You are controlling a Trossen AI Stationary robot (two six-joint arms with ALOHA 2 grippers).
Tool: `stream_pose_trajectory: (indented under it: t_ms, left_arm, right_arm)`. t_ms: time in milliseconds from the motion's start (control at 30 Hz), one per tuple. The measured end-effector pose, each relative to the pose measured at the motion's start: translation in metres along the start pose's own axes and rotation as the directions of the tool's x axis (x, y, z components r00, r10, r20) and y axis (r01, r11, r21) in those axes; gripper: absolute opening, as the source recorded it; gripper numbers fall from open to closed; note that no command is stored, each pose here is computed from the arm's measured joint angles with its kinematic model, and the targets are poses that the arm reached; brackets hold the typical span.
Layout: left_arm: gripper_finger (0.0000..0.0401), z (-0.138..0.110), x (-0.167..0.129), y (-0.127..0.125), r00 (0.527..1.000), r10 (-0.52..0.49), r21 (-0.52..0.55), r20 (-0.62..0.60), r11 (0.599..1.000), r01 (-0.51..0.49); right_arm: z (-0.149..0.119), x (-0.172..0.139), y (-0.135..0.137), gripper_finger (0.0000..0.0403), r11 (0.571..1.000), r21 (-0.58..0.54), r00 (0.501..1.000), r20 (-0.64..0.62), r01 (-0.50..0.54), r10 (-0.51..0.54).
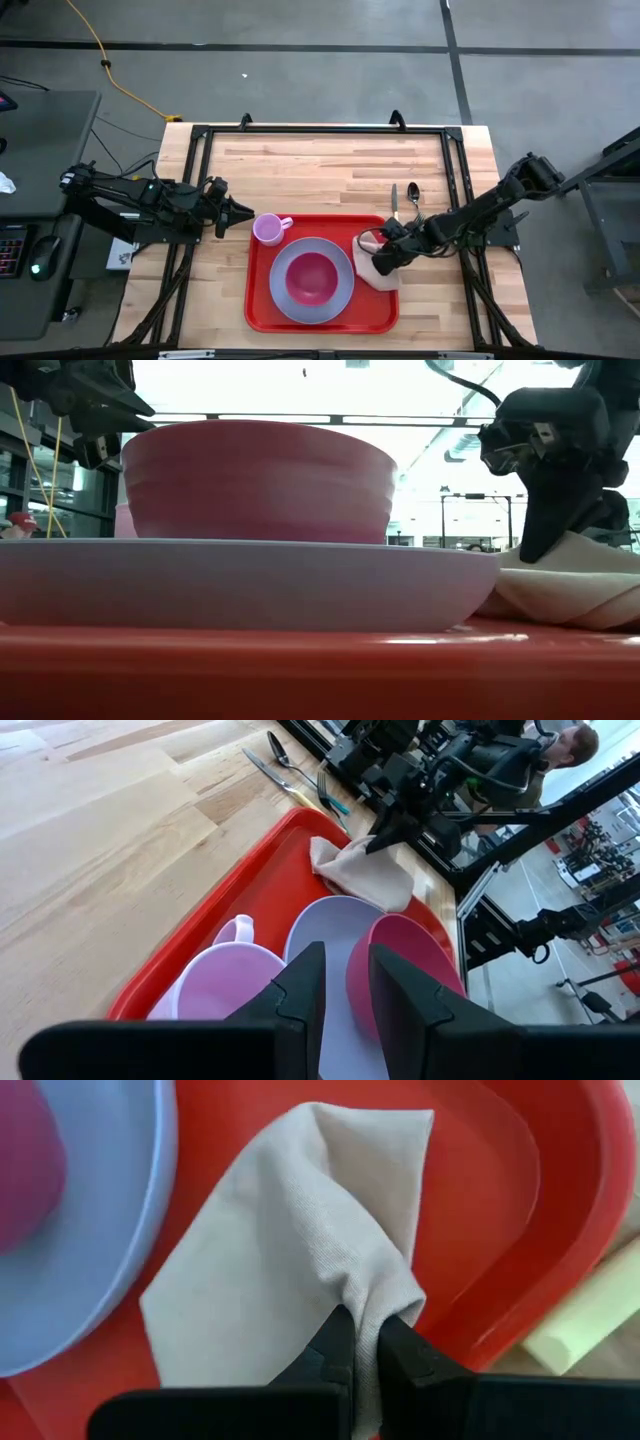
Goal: Set up tray
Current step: Put the brown table napkin on the red serving tray to the right of the purple plate
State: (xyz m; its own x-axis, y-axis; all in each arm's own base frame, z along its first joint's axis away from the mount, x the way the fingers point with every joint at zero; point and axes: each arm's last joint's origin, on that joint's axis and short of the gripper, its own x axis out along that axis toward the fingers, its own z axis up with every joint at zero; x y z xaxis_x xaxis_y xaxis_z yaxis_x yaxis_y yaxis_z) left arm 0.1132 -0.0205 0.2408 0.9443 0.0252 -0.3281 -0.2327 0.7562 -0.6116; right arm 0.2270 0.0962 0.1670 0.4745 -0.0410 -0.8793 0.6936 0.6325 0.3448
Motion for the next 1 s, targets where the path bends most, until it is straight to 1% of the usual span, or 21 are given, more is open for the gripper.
stream_pose_trajectory:
  t_ms: [167, 300, 367, 467, 1000]
  left_arm:
    - [0.0111, 0.0, 0.0, 0.0, 1.0, 0.001, -0.004, 0.001, 1.0, -0.001]
    - [0.0111, 0.0001, 0.0, 0.0001, 1.0, 0.003, -0.004, 0.003, 1.0, -0.003]
    - [0.0111, 0.0001, 0.0, 0.0001, 1.0, 0.003, -0.004, 0.003, 1.0, -0.003]
    - [0.0111, 0.0001, 0.0, 0.0001, 1.0, 0.003, -0.004, 0.003, 1.0, -0.003]
    - [0.0111, 0.0008, -0.0001, -0.0006, 1.0, -0.005, -0.008, 0.008, 1.0, 0.005]
  right_arm:
    - [0.0023, 0.0007, -0.0016, 0.0, 1.0, -0.013, 1.0, 0.0, 0.011, -0.011]
    - [0.005, 0.004, -0.0064, 0.0, 1.0, -0.004, 1.0, -0.009, 0.02, -0.02]
    - [0.0038, 0.007, -0.0088, 0.0, 1.0, -0.012, 0.999, -0.038, 0.0, 0.0]
    - [0.0011, 0.0091, -0.0053, 0.0, 0.997, -0.007, 0.996, -0.058, -0.075, 0.074]
    - [-0.0006, 0.0093, -0.0057, 0.0, 0.997, -0.003, 0.993, -0.083, -0.081, 0.08]
